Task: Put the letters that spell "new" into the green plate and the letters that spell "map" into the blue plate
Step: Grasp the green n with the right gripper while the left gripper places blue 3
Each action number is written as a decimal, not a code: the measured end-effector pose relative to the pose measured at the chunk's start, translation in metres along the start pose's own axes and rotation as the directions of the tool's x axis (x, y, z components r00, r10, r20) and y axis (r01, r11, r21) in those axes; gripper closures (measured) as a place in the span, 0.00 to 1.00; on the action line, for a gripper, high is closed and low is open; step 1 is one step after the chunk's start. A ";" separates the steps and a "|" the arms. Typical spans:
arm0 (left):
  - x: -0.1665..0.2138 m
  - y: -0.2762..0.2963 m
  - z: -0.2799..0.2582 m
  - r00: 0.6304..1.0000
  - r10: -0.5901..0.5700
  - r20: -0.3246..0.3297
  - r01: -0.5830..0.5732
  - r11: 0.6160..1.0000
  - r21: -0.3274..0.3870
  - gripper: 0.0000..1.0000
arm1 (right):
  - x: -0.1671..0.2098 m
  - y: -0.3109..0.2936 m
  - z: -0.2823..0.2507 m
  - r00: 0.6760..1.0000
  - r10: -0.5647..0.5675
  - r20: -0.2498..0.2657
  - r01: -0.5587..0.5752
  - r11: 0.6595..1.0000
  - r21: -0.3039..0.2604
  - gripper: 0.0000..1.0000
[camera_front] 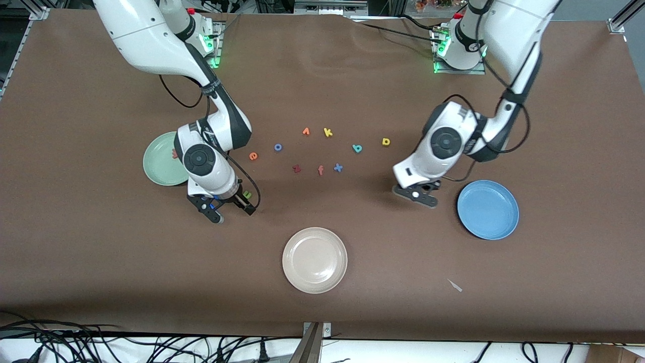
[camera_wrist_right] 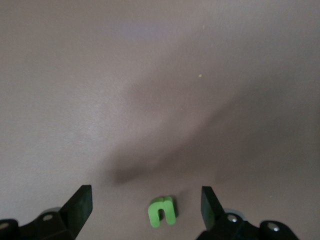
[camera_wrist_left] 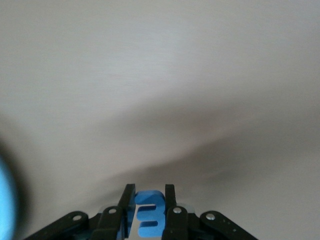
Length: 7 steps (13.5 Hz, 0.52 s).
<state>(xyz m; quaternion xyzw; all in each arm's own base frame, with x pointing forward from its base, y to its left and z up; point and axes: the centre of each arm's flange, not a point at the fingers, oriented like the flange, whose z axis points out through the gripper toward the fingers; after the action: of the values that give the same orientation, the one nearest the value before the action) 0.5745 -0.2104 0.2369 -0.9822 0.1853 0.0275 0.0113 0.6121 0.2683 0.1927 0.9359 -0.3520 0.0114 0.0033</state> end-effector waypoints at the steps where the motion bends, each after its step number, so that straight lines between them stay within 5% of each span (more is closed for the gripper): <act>1: 0.000 -0.025 -0.007 1.000 0.005 -0.010 -0.005 1.000 0.001 0.72 | -0.003 0.000 0.005 1.000 0.001 0.004 -0.001 1.000 -0.007 0.11; 7: -0.016 -0.162 -0.007 0.994 0.110 -0.022 -0.110 0.994 -0.004 0.72 | -0.017 -0.001 0.015 1.000 0.006 0.023 -0.005 1.000 -0.028 0.29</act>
<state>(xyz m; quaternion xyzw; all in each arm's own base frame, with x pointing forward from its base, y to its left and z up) 0.6184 -0.0542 0.2469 -0.9709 0.2389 0.0179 0.0051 0.6006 0.2802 0.1776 0.9349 -0.3547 -0.0044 0.0124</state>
